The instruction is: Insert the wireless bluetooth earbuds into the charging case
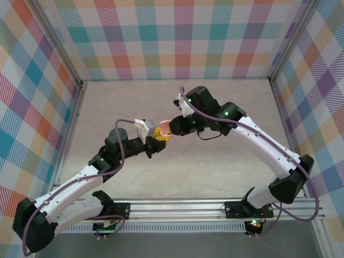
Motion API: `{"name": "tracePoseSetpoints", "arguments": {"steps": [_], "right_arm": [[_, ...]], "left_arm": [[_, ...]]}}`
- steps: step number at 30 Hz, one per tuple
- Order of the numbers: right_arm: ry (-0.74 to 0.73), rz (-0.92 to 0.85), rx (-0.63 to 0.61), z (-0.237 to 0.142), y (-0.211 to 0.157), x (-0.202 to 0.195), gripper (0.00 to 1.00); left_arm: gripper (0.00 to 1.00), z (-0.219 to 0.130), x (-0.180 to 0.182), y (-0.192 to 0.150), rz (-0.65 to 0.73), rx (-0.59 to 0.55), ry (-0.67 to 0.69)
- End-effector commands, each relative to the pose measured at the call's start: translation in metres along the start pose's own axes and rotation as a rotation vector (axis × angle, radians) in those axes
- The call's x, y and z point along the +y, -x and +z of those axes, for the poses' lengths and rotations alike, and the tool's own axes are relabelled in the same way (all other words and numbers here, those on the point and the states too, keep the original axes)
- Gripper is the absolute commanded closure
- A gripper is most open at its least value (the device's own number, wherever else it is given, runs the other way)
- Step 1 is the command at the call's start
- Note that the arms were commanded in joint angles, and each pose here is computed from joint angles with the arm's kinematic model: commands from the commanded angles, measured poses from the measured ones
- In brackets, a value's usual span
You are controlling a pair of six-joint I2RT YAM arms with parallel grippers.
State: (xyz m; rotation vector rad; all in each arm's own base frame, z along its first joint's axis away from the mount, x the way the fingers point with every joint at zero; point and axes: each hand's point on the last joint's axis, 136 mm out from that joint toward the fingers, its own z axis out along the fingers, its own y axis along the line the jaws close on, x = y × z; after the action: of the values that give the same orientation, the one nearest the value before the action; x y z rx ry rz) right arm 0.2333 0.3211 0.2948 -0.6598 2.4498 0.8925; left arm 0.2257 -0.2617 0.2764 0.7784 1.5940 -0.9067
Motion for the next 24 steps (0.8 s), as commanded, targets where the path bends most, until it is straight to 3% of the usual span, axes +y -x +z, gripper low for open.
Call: {"name": "tracePoseSetpoints", "arguments": {"steps": [1,11,24], "right_arm": [[0.033,-0.060,-0.023,-0.017,0.001,0.008,0.76],[0.061,-0.143,0.001,-0.019,-0.007,0.012,0.76],[-0.013,-0.174,-0.011,-0.008,-0.006,-0.005,0.76]], "left_arm": [[0.71,-0.002,-0.002,0.022,0.010,-0.050,-0.006],[0.71,0.002,0.000,0.023,-0.015,-0.052,-0.002],[0.71,0.002,-0.003,0.025,-0.024,-0.054,-0.021]]}}
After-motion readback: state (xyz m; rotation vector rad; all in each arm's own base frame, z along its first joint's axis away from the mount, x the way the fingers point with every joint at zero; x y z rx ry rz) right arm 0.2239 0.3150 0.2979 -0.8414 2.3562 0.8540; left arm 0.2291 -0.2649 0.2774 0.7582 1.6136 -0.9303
